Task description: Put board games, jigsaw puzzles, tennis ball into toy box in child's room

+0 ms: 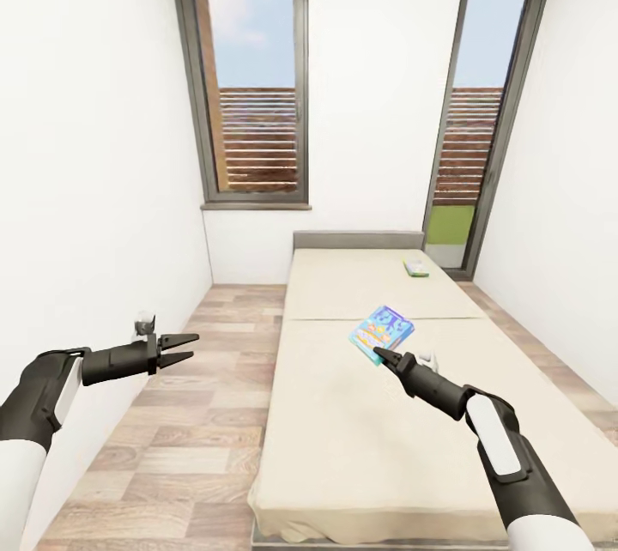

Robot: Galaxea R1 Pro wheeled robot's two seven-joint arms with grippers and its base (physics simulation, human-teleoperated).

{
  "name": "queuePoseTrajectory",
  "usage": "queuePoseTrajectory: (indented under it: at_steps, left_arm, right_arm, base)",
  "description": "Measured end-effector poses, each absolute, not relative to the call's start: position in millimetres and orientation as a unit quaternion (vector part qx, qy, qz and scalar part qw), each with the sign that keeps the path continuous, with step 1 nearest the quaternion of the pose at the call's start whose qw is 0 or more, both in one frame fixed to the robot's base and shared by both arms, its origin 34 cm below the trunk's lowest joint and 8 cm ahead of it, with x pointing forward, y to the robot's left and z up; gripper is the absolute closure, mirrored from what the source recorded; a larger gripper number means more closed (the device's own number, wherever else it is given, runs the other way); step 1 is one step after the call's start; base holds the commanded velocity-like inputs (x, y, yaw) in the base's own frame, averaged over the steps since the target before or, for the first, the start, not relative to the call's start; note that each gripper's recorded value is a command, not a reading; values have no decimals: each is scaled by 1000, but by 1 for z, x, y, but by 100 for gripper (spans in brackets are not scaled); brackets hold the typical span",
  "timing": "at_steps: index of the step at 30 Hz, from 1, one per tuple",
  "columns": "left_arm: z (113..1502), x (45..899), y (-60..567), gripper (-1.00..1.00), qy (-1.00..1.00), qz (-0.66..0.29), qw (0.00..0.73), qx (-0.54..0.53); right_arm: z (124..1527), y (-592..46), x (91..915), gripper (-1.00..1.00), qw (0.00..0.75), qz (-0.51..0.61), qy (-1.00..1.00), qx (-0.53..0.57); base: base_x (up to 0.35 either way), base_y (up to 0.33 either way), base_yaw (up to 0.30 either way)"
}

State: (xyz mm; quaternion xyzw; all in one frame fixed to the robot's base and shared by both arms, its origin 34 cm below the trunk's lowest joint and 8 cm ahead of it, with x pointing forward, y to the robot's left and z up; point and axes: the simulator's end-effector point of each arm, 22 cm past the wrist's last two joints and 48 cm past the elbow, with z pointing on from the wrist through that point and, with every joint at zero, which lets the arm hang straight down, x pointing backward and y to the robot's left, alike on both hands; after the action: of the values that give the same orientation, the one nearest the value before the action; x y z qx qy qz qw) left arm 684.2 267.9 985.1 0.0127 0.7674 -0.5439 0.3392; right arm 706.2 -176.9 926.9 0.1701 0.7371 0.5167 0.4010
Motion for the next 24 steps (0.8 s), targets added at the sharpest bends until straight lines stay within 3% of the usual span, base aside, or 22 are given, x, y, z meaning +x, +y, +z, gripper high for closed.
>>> queuePoseTrajectory:
  at_steps: [24]
  left_arm:
    - [1022, 684, 268, -100, 767, -544, 339, 13]
  right_arm:
    - [962, -175, 706, 100, 399, 516, 738, 171]
  base:
    - [0, 0, -245]
